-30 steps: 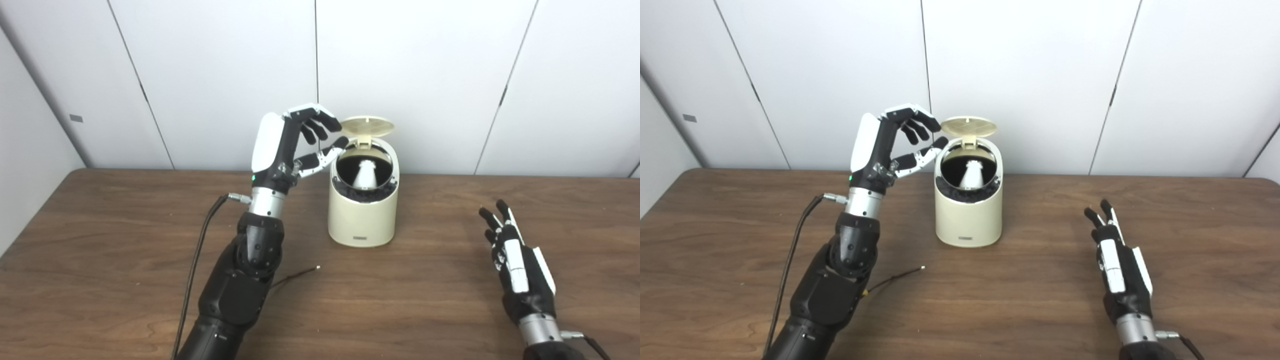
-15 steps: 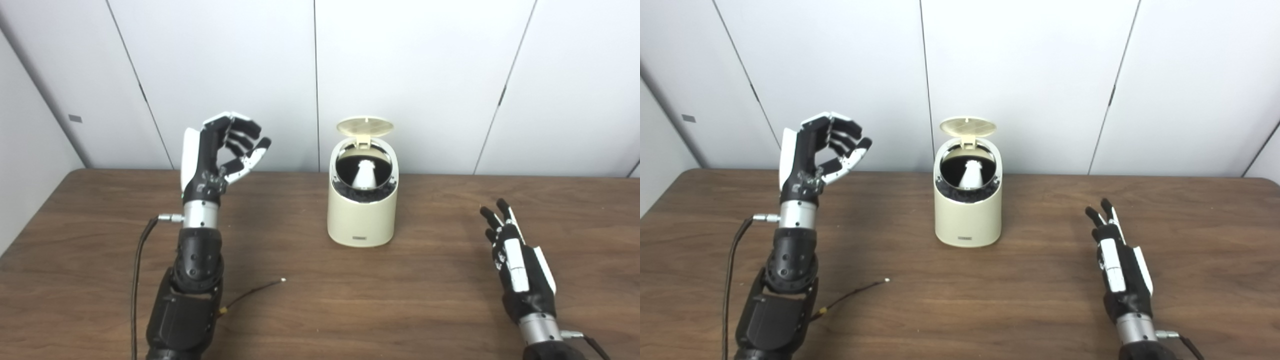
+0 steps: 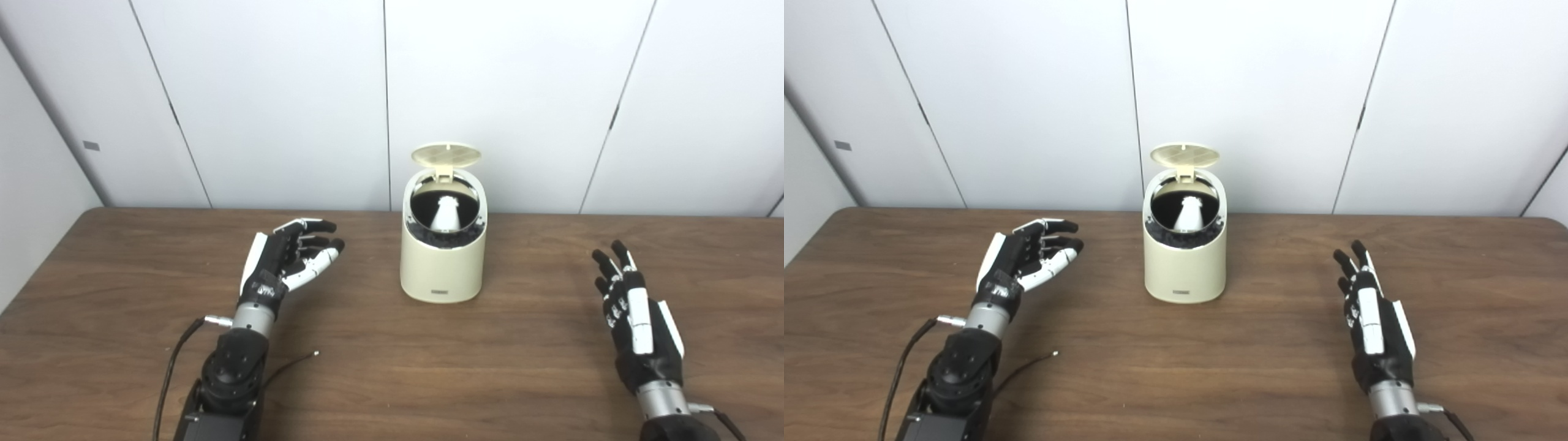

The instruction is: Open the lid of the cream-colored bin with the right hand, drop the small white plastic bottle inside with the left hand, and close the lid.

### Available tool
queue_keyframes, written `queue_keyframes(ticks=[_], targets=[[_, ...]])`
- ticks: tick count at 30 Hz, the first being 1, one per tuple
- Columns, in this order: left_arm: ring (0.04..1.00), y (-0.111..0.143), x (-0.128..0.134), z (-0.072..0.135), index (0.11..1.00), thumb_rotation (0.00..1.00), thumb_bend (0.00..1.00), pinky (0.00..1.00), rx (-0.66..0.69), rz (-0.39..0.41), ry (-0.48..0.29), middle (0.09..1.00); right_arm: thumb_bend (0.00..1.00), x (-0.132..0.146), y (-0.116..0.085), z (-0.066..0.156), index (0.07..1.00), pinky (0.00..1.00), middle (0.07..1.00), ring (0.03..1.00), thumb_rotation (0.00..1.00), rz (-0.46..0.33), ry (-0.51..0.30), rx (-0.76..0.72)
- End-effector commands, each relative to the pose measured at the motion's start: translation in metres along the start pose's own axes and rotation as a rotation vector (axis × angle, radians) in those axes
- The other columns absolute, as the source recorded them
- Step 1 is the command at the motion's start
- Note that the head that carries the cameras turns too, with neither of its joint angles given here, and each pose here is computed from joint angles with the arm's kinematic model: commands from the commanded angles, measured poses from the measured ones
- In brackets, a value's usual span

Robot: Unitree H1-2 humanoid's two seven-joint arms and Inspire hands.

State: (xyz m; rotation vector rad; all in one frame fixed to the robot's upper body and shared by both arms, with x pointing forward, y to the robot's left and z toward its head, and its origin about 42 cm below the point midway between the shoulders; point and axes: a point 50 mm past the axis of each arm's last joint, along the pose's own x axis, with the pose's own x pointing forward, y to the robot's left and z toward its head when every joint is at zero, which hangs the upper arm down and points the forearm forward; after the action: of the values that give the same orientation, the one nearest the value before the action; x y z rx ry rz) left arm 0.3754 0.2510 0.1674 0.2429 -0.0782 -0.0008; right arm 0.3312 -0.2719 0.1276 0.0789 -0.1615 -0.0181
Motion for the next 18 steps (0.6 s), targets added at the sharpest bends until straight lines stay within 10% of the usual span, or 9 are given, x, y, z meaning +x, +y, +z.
queue_keyframes(ticks=[1, 5, 18], targets=[[0.89, 0.003, 0.003, 0.017, 0.939, 0.59, 0.44, 0.84, -0.015, -0.016, -0.063, 0.926, 0.67, 0.005, 0.002, 0.002, 0.972, 1.0, 0.934, 1.0, 0.94, 0.007, -0.026, 0.025], [0.978, -0.003, -0.005, 0.009, 0.995, 0.86, 0.48, 0.95, -0.134, -0.049, -0.047, 0.994, 0.65, 0.009, -0.001, 0.008, 0.979, 1.0, 0.936, 1.0, 0.94, 0.004, -0.042, 0.015], [1.0, -0.019, -0.027, -0.012, 1.0, 0.97, 0.55, 1.0, -0.257, 0.005, -0.053, 1.0, 0.64, 0.032, -0.004, 0.031, 0.982, 1.0, 0.978, 1.0, 0.97, 0.047, -0.116, -0.003]])
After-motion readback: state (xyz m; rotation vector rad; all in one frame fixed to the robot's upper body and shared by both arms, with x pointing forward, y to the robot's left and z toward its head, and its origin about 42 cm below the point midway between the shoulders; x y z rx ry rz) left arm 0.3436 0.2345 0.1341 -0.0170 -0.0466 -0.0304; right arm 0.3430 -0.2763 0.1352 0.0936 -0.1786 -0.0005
